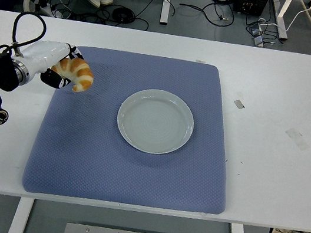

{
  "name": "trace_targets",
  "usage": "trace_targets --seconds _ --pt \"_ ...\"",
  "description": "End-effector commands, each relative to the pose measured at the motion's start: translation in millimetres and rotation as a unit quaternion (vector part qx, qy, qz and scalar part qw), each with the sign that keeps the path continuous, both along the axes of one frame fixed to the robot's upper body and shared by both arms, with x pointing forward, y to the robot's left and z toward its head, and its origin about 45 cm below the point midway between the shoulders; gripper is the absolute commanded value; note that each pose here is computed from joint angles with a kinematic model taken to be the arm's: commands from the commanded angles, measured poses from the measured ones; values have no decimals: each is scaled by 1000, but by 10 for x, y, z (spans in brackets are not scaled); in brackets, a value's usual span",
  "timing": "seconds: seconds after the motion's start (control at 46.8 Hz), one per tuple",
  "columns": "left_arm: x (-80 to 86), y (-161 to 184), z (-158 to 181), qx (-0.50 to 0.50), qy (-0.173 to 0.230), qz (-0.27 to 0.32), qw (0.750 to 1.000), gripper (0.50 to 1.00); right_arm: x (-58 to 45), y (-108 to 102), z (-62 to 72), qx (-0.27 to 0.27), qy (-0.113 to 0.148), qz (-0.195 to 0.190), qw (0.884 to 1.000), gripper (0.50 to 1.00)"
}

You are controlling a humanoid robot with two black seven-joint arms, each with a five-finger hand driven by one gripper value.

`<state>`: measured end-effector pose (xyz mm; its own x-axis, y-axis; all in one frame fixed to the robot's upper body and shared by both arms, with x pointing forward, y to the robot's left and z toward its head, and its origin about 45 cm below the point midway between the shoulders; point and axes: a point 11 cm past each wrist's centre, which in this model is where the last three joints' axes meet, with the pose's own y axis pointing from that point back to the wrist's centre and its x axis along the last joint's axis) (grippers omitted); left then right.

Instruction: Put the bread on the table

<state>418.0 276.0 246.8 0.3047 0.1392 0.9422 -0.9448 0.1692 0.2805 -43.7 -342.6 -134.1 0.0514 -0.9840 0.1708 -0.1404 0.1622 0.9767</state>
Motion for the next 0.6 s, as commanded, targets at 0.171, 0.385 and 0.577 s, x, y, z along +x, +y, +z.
trace_targets --seconds 0.171,0.385,0.577 --pt "7 -34 9 -2 -1 -3 1000 731 0 0 0 0 0 0 1000 1000" --pt "9 -59 10 -3 -2 -6 1000 846 0 0 0 0 0 0 1000 1000" --pt "2 -115 -15 -6 1 -11 1000 846 0 0 0 0 0 0 1000 1000"
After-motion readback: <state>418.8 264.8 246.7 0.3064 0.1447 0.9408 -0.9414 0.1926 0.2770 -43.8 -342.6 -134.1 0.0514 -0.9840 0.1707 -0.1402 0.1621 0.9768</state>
